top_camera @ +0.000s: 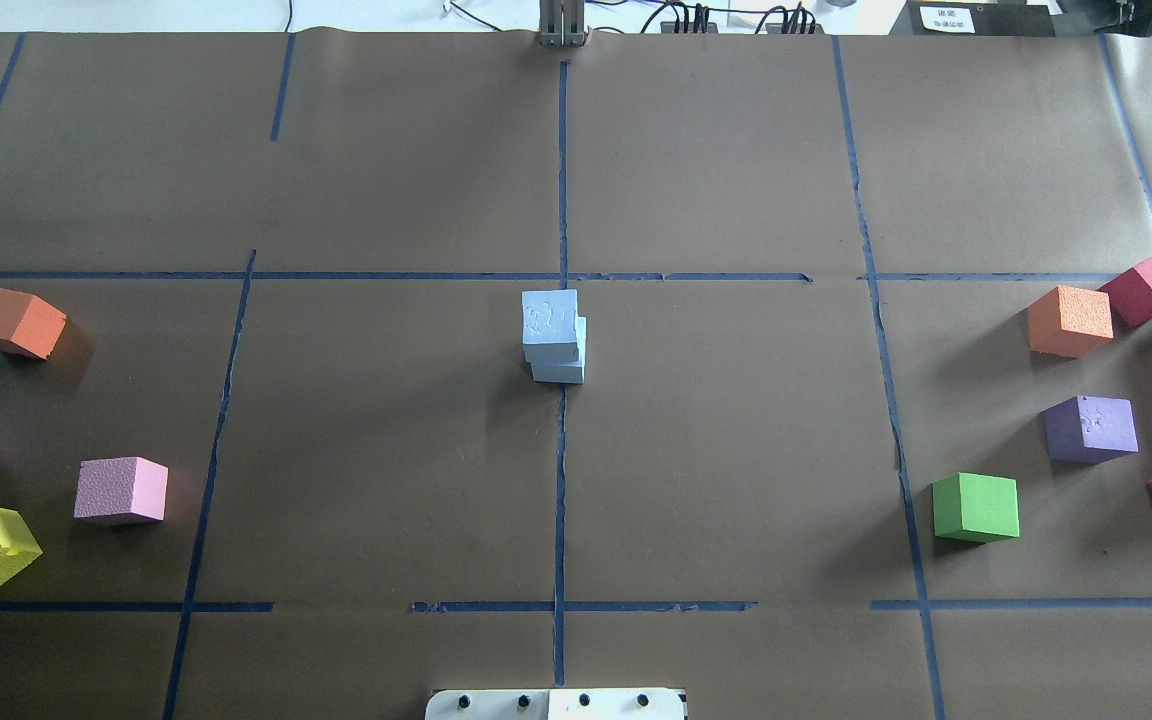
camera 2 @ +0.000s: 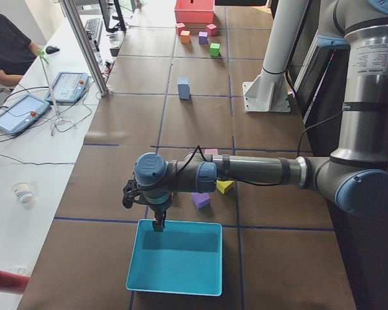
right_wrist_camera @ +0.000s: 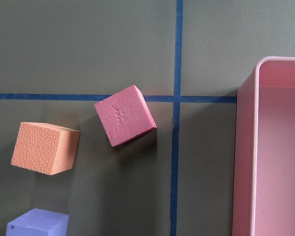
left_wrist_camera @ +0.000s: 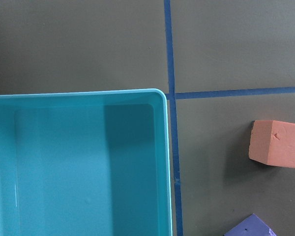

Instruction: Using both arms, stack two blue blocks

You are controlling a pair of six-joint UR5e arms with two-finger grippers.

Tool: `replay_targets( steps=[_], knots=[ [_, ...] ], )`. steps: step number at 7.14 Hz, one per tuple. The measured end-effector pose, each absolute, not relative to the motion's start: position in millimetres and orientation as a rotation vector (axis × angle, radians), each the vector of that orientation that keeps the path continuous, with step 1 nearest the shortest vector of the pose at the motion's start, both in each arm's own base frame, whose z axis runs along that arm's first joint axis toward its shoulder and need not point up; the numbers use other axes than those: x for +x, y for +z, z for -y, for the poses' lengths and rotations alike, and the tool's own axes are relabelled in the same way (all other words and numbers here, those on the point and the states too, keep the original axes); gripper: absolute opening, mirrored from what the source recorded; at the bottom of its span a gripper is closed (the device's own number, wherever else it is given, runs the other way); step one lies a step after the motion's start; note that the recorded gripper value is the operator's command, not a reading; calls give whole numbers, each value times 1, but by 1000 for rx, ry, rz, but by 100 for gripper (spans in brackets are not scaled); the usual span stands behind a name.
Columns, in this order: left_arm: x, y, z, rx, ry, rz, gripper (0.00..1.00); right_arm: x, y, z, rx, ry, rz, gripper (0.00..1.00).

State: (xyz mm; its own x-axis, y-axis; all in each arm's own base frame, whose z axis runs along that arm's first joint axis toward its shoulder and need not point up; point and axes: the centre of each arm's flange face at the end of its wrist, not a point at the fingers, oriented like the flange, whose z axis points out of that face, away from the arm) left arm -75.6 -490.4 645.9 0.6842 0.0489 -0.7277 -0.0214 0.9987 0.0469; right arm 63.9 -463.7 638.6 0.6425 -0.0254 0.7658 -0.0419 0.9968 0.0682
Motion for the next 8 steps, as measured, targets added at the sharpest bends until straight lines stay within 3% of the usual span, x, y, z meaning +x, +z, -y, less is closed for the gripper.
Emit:
replay_targets(
  steps=[8],
  knots=[
    [-76, 658, 479, 20, 32, -816, 100, 67, 648, 460, 68, 18, 825, 100]
  ],
)
